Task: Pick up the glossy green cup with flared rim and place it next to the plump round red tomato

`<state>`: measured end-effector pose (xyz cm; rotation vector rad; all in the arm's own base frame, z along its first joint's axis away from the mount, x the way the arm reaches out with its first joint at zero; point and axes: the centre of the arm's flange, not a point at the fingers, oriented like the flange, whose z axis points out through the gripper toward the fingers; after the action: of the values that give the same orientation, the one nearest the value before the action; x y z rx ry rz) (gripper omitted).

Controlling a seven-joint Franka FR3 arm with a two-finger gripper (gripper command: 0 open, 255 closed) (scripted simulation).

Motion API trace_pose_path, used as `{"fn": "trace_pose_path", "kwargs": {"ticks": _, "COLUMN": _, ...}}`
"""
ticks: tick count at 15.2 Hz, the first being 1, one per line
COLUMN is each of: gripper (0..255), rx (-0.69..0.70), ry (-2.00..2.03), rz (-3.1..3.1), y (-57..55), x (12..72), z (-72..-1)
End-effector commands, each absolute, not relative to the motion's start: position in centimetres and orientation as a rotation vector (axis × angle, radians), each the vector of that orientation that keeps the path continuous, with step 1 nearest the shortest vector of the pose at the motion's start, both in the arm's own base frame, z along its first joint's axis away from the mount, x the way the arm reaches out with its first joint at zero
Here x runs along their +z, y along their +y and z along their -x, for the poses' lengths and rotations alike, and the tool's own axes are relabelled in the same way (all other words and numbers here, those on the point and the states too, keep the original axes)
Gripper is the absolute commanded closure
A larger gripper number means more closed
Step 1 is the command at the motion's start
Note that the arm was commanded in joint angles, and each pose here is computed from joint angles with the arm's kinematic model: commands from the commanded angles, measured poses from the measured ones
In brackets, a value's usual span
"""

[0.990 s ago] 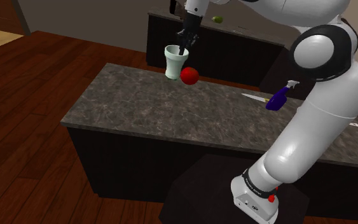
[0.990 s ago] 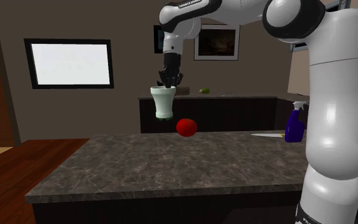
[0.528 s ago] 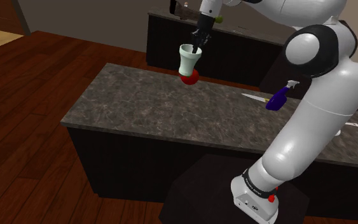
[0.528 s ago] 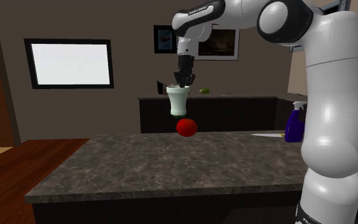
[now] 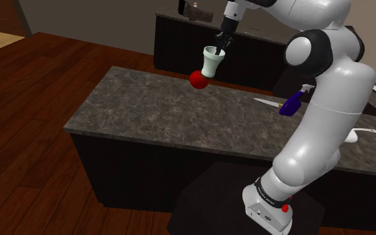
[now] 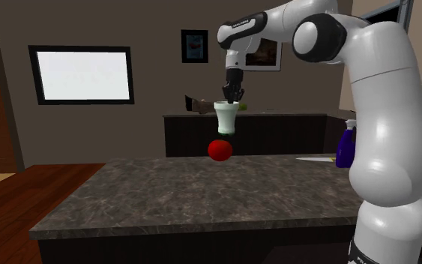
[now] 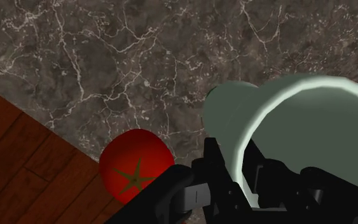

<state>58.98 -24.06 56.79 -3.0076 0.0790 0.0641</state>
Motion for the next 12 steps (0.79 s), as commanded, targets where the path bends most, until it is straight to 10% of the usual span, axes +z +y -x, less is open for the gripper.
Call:
{"fn": "trace_pose_path", "kwargs": {"ticks": 1, "gripper": 255, "rx": 0.063, "ry": 0.077, "rz": 3.008, "y": -26.6, "x": 56.9, "z": -58.6}}
{"fn": "trace_pose_path", "kwargs": {"ticks": 12, "gripper": 255, "rx": 0.063, "ry": 0.077, "rz": 3.008, "y": -39.9, "x": 55.8, "z": -57.9}}
